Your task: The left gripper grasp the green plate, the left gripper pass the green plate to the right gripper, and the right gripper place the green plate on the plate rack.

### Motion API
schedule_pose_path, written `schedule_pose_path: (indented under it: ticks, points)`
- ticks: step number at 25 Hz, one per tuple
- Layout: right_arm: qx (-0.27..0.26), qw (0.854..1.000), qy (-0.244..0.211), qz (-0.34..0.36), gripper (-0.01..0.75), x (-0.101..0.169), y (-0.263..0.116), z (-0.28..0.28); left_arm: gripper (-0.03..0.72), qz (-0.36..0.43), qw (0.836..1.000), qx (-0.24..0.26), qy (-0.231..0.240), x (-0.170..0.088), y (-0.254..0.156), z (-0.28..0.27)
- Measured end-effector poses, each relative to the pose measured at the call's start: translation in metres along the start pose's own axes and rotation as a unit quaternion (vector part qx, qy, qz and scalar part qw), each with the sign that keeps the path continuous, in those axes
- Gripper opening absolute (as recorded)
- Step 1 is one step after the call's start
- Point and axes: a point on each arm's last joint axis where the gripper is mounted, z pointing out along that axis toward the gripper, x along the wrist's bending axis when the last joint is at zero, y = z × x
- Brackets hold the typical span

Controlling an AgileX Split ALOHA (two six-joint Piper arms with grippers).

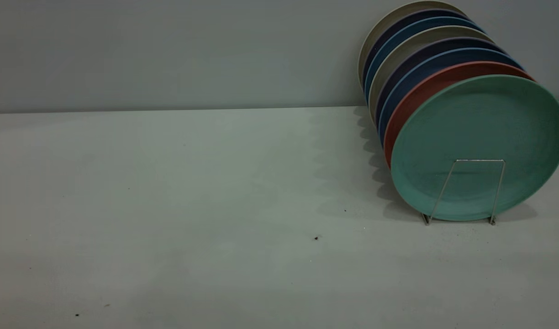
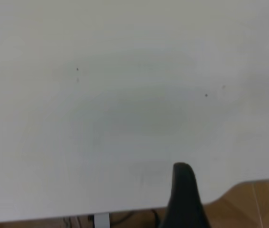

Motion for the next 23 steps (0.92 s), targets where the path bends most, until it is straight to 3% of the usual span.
schedule_pose_path:
  ticks: [5,23]
  points:
    - [0.000,1.000,0.000,0.000,0.440,0.0000,0.0000,0.0000,0.582,-0.005,0.999,-0.042,0.008,0.0000,-0.0094,-0.0082]
    - [0.000,1.000,0.000,0.000,0.440,0.0000,0.0000,0.0000,0.581,-0.014,0.999,-0.045,0.021,-0.0001,-0.0105,-0.0091]
